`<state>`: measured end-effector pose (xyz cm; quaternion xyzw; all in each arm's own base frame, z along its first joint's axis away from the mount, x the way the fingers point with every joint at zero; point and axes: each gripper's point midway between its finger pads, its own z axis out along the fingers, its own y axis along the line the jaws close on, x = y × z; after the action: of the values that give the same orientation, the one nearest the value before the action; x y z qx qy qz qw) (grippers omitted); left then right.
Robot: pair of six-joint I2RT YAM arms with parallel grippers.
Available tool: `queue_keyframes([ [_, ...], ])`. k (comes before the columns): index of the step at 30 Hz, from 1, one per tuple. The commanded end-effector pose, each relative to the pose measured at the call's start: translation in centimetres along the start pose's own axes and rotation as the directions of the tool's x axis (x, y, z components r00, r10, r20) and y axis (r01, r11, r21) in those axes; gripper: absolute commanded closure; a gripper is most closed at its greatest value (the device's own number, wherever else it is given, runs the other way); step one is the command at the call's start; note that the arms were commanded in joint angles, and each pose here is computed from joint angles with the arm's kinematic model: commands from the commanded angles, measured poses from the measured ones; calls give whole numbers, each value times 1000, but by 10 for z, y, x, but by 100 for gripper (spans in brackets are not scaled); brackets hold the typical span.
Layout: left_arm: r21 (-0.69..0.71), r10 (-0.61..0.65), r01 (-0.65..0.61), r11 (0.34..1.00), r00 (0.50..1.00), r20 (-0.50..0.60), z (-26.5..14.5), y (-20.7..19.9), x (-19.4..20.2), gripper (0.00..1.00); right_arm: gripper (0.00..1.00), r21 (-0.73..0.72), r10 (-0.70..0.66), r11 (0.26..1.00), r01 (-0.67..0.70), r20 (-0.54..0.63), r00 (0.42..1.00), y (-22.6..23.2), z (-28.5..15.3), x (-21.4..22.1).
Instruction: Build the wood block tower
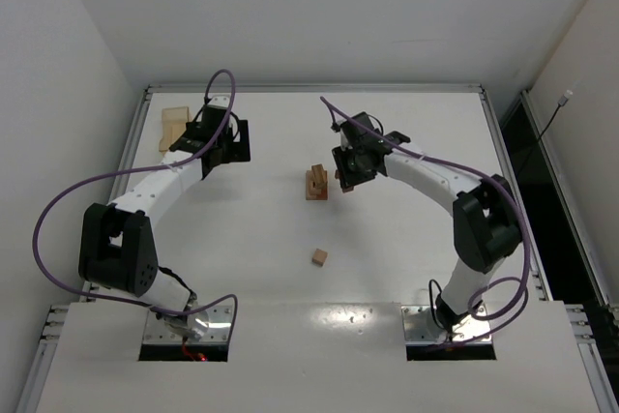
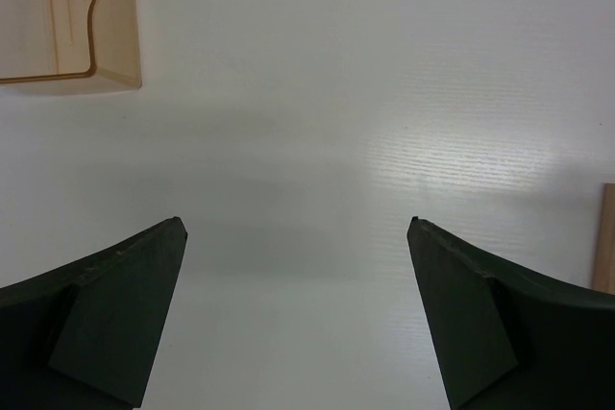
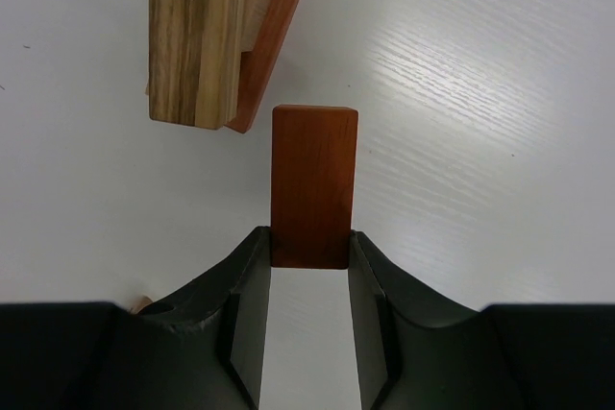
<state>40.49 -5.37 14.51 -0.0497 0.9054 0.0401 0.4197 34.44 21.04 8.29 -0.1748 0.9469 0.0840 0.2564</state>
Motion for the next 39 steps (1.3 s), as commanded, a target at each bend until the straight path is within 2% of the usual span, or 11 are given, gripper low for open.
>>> queue_keyframes([
  [1, 16, -23, 22, 1000, 998, 59, -9, 0, -17, 0, 100, -49, 2, 999, 0, 46, 999, 10, 1, -23],
  [17, 7, -23, 23, 1000, 998, 61, -8, 2, -17, 0, 100, -116, -8, 993, 8, 4, 1000, 27, 15, -21],
  [39, 7, -23, 23, 1000, 998, 61, -8, 2, -17, 0, 100, -123, 1, 992, -1, 3, 1000, 28, 11, -21],
])
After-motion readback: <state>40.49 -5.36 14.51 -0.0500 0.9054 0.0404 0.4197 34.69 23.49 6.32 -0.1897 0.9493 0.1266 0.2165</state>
